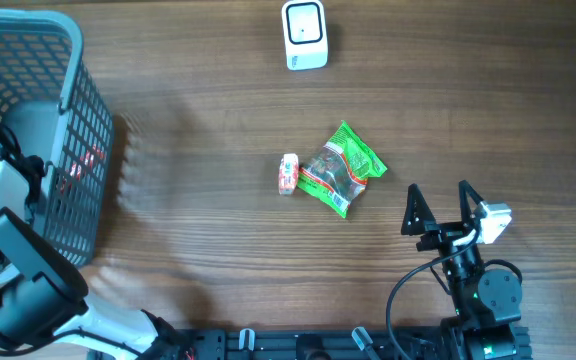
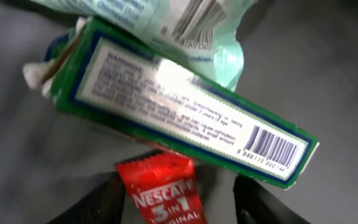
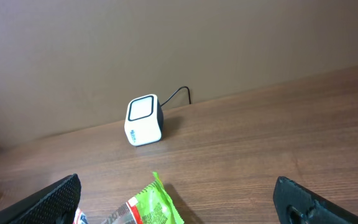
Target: Scan the item barcode
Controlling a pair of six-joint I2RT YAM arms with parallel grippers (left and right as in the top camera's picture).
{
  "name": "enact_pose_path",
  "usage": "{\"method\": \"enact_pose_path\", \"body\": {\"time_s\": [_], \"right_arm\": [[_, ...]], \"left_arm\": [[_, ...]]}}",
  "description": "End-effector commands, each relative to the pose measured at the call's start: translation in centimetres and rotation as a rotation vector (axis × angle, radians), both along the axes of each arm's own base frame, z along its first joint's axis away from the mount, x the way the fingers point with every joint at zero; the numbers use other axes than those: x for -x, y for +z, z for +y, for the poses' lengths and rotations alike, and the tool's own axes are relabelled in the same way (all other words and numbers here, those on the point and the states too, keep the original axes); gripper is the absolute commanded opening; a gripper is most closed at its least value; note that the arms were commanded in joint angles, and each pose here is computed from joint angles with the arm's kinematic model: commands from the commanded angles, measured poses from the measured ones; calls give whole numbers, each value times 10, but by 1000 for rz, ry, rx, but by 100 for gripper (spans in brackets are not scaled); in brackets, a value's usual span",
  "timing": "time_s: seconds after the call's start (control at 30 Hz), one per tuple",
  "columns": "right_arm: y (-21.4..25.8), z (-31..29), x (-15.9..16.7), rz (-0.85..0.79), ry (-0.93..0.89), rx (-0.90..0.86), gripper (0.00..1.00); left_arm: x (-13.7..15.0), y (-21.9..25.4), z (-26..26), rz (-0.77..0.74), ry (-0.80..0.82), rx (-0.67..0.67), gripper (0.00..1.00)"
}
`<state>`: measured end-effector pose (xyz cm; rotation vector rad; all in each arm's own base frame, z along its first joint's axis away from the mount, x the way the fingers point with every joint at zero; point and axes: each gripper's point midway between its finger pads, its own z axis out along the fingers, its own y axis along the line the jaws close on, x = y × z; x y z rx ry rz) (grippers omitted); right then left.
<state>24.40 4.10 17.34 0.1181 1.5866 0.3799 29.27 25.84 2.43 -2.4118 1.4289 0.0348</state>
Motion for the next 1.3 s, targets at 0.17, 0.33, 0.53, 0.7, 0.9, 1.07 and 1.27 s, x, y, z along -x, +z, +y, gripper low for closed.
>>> {"method": "enact_pose_path", "body": {"time_s": [0.17,0.33,0.53,0.7,0.9,1.07,1.27], "right_arm": [[2,-2,0,-8,-11,-2,100],[2,-2,0,-7,-11,-2,100],[2,-2,0,-7,-11,-2,100],[2,-2,0,-8,-11,-2,100],[2,-2,0,-8,-11,-2,100],[2,-2,0,-8,-11,-1,100],[2,-2,0,-8,-11,-1,100]], "left_arm": [[45,-63,-44,199,-60,213,4],[35,-1,-31,142,-129,146,4],[26,88,-22,-27,-151,-21,4],[29,155,-24,-176,-150,-168,4],[27,160,-22,-143,-275,-221,63],[-6,134,3,8,-669,-357,4],[-69,97,-23,-85,-1252,-411,63]]}}
